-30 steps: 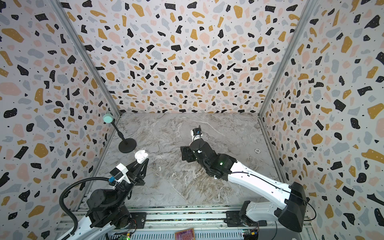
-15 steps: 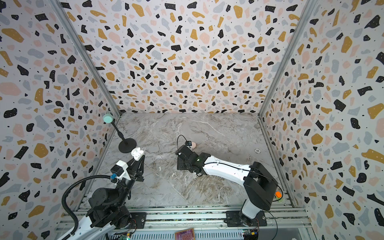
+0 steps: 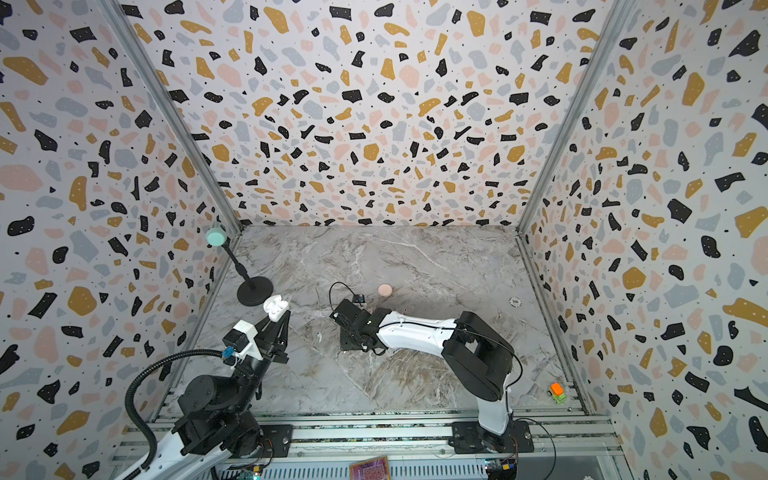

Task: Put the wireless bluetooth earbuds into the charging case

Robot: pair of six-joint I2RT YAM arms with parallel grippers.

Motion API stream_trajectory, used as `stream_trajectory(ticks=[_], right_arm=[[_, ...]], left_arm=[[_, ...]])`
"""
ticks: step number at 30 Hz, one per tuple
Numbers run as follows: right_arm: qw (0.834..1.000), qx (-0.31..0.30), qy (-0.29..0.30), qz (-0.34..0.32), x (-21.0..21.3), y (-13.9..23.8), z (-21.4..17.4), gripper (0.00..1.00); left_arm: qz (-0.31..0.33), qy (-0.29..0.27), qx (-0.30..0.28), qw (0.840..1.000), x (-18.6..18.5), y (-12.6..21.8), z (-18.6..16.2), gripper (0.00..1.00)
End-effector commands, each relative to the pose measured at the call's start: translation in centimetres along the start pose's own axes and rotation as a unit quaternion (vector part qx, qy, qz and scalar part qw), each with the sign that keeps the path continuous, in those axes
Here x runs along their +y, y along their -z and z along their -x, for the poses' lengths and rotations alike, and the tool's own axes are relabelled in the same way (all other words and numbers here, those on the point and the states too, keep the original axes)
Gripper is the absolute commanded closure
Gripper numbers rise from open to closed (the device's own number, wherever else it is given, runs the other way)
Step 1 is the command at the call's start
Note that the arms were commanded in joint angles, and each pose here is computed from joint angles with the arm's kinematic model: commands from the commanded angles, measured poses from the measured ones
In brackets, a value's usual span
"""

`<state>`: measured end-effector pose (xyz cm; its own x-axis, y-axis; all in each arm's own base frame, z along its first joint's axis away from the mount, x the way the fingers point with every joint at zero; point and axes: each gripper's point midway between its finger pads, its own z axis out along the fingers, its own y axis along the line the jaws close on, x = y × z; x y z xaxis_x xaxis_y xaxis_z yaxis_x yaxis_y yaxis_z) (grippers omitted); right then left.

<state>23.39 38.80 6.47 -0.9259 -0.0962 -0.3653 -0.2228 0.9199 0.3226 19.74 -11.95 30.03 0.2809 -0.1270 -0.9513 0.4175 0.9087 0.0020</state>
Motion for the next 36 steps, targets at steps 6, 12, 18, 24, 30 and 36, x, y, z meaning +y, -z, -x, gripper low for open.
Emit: stream_trajectory(ticks=[6,12,18,24,30,36], right_arm=[[1.0,0.011,0.009,-0.023,0.4,-0.6,-0.1,0.55],[0.999,0.016,0.012,-0.027,0.3,-1.1,-0.3,0.61],[0.999,0.021,0.012,-0.028,0.2,-1.5,-0.6,0.65],[0.999,0.022,0.013,-0.021,0.4,-1.8,-0.7,0.68],[0.999,0.027,0.012,-0.02,0.2,-2.0,-0.9,0.73],[0.999,0.032,0.011,-0.019,0.0,-2.2,-1.1,0.75]], left_arm=[[0.004,0.004,-0.022,1.0,0.3,0.0,1.5,1.0],[0.001,0.003,-0.022,1.0,0.2,0.0,1.5,1.0],[0.001,0.004,-0.021,1.0,0.1,0.0,1.5,1.0],[0.0,0.004,-0.022,1.0,0.1,0.0,1.5,1.0],[-0.001,0.004,-0.022,1.0,0.1,0.0,1.5,1.0],[-0.001,0.004,-0.021,1.0,0.1,0.0,1.4,1.0]])
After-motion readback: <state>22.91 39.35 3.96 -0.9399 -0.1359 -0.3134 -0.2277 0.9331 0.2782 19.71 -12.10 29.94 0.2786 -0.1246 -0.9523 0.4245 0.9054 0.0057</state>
